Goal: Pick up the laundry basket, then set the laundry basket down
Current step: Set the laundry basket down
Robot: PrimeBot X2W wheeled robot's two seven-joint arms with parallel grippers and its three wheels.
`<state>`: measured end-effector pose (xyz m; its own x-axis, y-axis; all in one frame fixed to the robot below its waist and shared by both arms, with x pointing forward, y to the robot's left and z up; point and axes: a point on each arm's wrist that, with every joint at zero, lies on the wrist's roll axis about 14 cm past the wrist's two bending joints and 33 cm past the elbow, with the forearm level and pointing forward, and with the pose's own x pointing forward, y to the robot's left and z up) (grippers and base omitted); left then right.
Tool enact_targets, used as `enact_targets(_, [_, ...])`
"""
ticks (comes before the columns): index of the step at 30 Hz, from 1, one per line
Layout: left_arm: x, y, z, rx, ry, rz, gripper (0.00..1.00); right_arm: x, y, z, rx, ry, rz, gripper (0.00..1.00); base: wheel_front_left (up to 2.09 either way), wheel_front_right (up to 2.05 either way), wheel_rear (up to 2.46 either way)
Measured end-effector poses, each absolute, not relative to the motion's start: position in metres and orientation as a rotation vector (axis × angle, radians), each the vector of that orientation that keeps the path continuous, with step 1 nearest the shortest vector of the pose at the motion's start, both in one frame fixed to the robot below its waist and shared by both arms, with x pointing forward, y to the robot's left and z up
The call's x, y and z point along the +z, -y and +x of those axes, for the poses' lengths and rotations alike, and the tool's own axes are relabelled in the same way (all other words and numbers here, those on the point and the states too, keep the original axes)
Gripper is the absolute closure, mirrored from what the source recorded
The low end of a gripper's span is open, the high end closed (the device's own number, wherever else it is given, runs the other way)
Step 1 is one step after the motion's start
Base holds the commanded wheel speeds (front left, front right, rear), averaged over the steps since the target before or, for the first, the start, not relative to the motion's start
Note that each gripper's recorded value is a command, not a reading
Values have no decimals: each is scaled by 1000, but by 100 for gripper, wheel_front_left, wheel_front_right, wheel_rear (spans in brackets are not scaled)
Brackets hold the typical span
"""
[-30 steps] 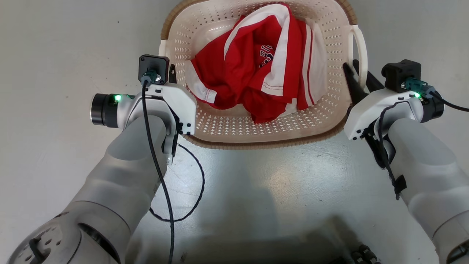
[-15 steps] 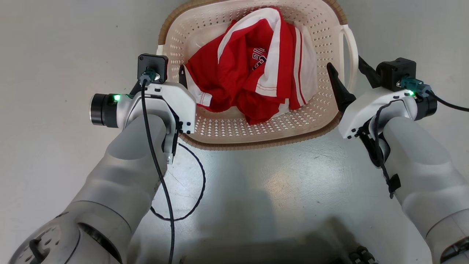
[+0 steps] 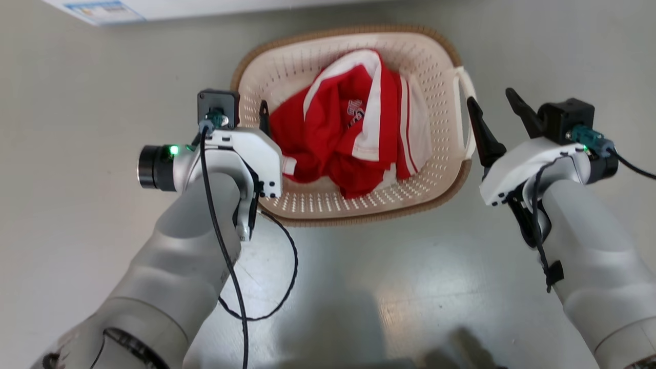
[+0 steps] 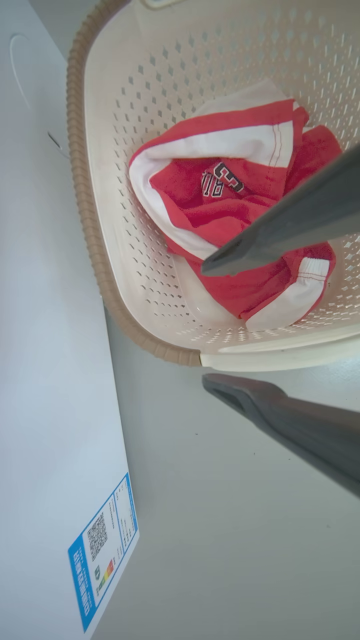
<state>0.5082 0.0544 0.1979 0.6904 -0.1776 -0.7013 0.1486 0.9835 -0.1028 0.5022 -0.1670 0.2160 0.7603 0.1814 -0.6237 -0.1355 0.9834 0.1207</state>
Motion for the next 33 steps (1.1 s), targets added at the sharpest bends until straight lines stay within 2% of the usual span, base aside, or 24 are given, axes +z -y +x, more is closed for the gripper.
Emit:
enact_targets(7, [248, -58, 516, -155, -665, -83, 0, 267, 178, 512, 134, -553, 61, 0, 0, 0, 0])
enact_targets(11, [283, -64, 506, -139, -588, -99, 0, 308, 190, 510, 100, -458, 34, 0, 0, 0, 0])
enact_targets(18, [335, -82, 488, -98, -473, -141, 0, 356, 199, 488, 63, -364, 15, 0, 0, 0, 0])
enact_targets(33, [413, -128, 414, -9, -279, -224, 0, 441, 202, 421, 39, -167, -3, 0, 0, 0, 0])
